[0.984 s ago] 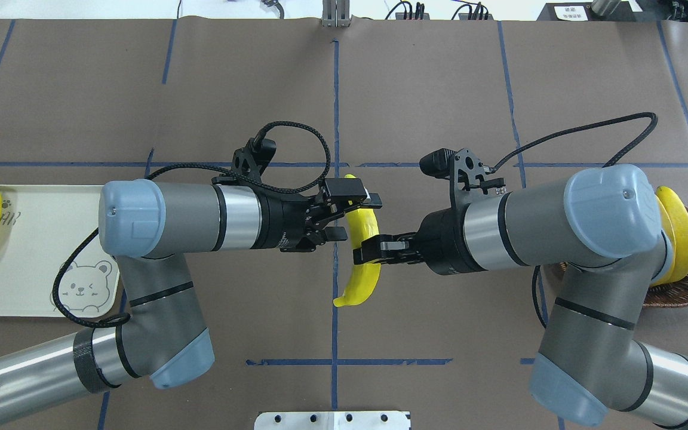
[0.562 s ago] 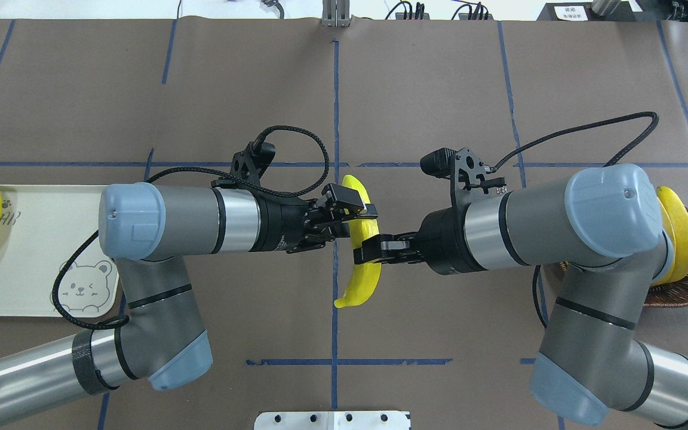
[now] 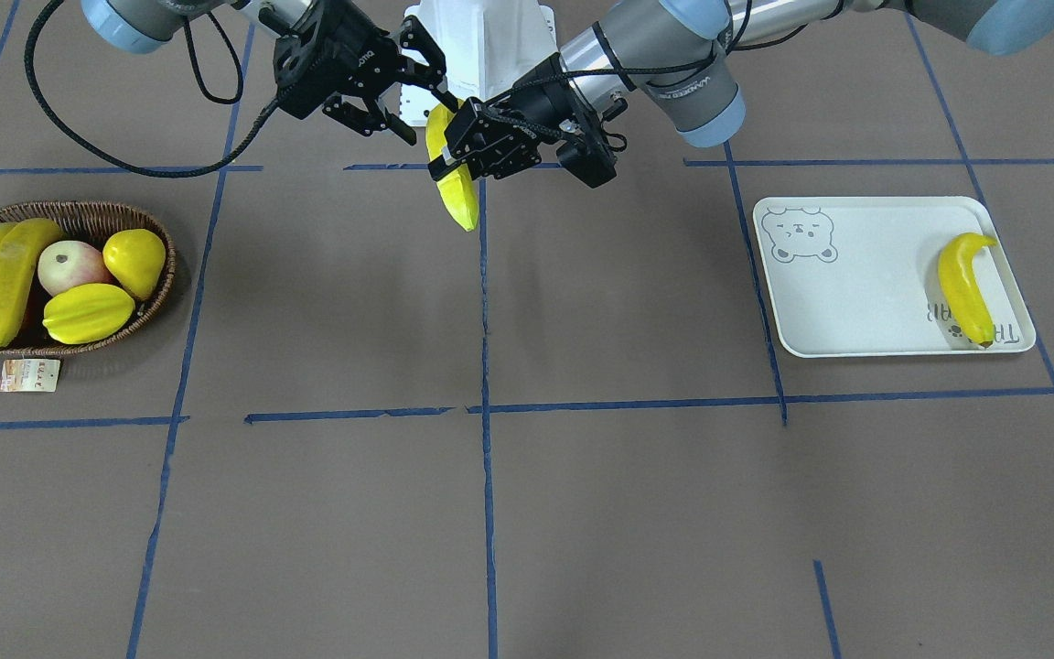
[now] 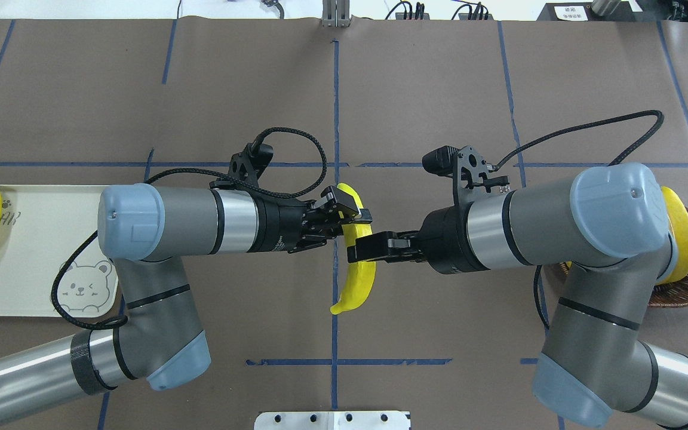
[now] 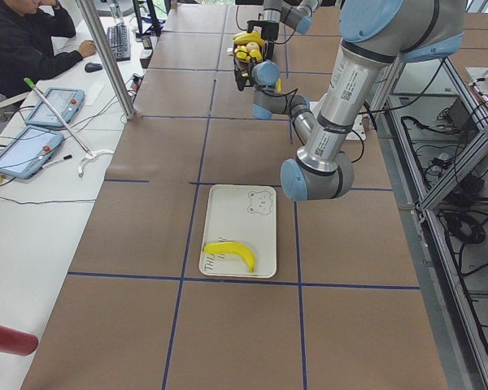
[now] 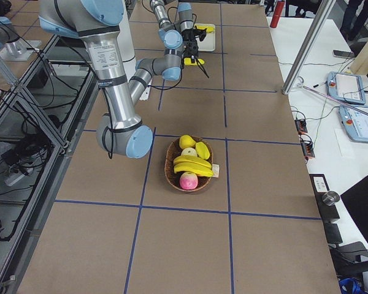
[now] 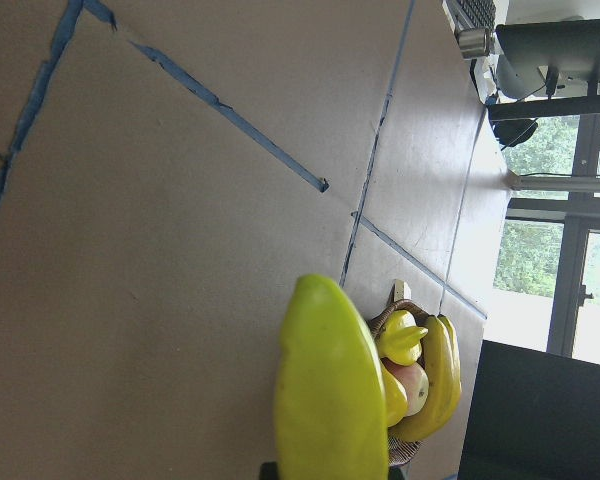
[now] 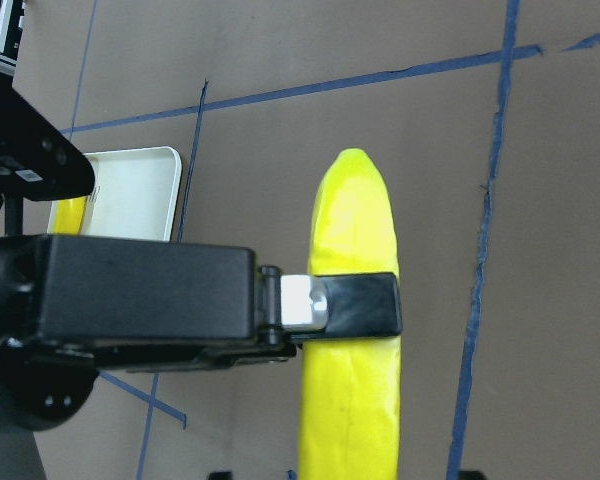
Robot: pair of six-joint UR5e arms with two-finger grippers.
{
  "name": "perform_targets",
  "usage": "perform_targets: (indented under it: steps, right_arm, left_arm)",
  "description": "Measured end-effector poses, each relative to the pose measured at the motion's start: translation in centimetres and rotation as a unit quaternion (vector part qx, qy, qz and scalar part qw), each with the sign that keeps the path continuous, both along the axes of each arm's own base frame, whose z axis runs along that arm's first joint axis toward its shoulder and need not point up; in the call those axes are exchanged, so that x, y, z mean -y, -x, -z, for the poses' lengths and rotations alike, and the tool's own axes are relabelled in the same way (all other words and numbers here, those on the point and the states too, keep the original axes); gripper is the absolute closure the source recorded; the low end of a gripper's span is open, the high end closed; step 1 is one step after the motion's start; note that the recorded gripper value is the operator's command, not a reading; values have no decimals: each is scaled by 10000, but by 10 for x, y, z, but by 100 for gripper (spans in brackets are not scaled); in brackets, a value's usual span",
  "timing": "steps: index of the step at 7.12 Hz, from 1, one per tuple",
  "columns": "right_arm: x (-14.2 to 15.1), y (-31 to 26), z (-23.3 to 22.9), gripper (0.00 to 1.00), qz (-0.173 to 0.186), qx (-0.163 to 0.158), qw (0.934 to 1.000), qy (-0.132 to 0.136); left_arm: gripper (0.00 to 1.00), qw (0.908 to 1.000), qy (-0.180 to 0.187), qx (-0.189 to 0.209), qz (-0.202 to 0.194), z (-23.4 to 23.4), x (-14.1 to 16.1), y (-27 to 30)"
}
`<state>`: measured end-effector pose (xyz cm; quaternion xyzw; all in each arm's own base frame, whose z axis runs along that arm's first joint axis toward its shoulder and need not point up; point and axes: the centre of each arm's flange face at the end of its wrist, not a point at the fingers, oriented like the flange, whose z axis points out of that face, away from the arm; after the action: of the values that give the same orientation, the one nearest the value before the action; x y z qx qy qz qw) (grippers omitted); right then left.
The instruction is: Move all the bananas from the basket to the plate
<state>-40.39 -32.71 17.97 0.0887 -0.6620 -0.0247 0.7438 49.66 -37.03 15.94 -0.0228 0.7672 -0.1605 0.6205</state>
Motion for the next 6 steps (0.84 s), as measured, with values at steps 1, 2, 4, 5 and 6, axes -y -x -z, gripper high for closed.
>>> perform_targets:
  steps: [1,2,4,5,6]
  right_arm:
    - [0,-1,1,0,1,8,10000,-5]
    - [-1,-3,3,0,5,29,10000,-16]
    - [-3,-11,6,0,-9,83,10000,-45]
    - [-4,-15,8,0,-29,106,9999,-59]
    - [-3,-20,6,0,-68,87,9999,-49]
  left_arm:
    - [100,10000,0,7,1,0,0,0]
    - [100,10000,0,24,3,-1,0,-1]
    - [100,9997,68,232,56,-12,6,-1]
    - [100,9984,175,515,136,-31,15,2]
    - [100,9953,242,898,268,-54,28,12]
